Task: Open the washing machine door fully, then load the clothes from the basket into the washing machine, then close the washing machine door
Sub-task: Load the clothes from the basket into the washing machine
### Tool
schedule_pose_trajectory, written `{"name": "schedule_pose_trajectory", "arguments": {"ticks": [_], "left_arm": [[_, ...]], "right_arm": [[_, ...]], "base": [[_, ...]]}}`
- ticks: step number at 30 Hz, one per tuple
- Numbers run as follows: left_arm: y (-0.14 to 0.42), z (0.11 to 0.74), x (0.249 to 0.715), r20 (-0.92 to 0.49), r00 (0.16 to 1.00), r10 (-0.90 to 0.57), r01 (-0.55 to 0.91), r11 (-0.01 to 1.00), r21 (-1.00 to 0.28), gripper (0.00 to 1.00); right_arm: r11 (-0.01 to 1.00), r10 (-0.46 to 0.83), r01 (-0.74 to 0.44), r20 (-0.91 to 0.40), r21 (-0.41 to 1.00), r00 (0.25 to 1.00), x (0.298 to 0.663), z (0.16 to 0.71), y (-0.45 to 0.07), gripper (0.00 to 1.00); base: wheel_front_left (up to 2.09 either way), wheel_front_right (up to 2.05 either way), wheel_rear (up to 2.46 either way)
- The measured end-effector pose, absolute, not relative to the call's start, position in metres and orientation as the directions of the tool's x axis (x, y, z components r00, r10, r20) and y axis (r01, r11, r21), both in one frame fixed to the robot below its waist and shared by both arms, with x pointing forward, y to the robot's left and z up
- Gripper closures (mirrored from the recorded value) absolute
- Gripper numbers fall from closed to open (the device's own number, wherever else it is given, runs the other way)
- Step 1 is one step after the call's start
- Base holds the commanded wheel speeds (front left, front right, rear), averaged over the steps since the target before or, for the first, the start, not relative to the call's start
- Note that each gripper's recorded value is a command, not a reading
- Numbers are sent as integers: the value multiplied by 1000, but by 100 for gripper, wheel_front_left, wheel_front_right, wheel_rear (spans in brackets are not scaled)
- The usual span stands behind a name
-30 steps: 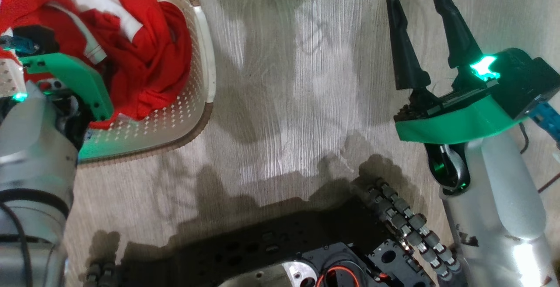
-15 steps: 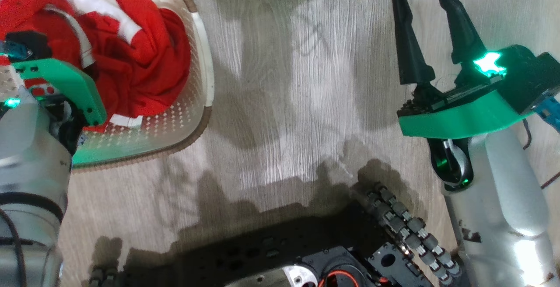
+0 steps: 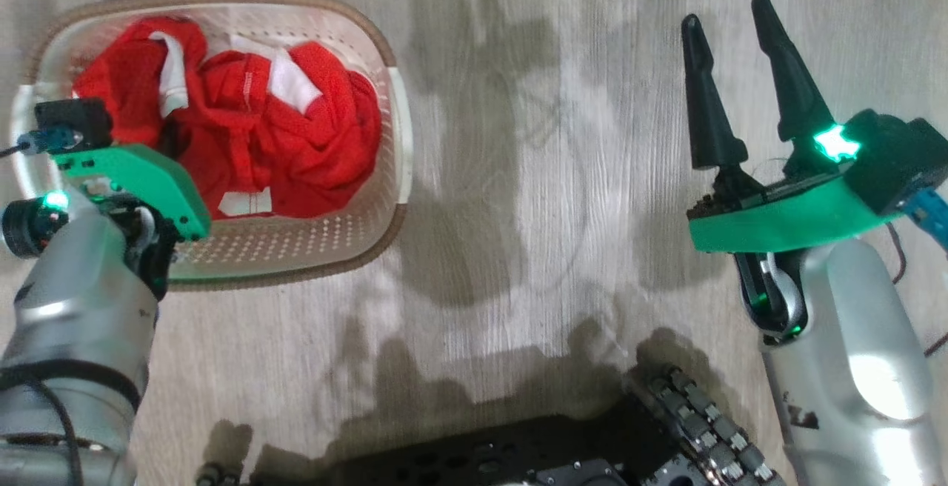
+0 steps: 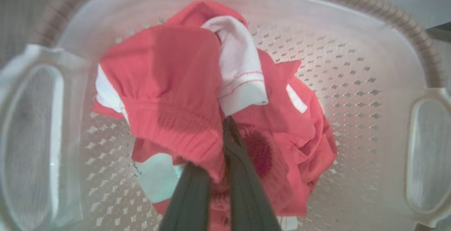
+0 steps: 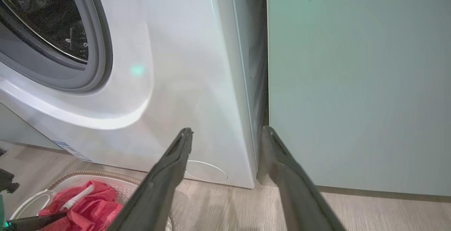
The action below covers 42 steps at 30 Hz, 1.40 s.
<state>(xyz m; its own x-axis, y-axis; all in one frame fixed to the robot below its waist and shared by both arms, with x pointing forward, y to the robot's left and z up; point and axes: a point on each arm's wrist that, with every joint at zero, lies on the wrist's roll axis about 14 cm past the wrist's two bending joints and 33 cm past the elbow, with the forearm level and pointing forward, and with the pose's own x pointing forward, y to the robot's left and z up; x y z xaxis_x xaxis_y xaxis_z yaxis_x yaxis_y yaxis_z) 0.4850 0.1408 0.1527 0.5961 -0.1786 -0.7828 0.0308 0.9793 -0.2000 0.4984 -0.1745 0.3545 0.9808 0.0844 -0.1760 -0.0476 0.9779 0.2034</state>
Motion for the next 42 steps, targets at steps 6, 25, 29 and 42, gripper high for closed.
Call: {"name": "schedule_pose_trajectory", "arguments": {"ticks": [6, 25, 29, 42], "left_arm": [[146, 196, 503, -688, 706, -165, 33, 979, -201, 100], [165, 360, 512, -285, 955, -78, 30, 985, -168, 100], [167, 396, 508, -192, 979, -67, 37, 987, -157, 100], [165, 480, 476, 6, 998, -67, 67, 990, -122, 100]], "right_arm": [[978, 88, -58, -144, 202, 986, 495, 373, -171, 0], [976, 83, -72, -47, 206, 995, 467, 433, -168, 0], [976, 76, -71, -16, 204, 997, 462, 448, -169, 0], [980, 34, -42, 41, 194, 999, 438, 480, -184, 0]], "base": [[0, 0, 0], [0, 0, 0], [0, 0, 0], [0, 0, 0]]}}
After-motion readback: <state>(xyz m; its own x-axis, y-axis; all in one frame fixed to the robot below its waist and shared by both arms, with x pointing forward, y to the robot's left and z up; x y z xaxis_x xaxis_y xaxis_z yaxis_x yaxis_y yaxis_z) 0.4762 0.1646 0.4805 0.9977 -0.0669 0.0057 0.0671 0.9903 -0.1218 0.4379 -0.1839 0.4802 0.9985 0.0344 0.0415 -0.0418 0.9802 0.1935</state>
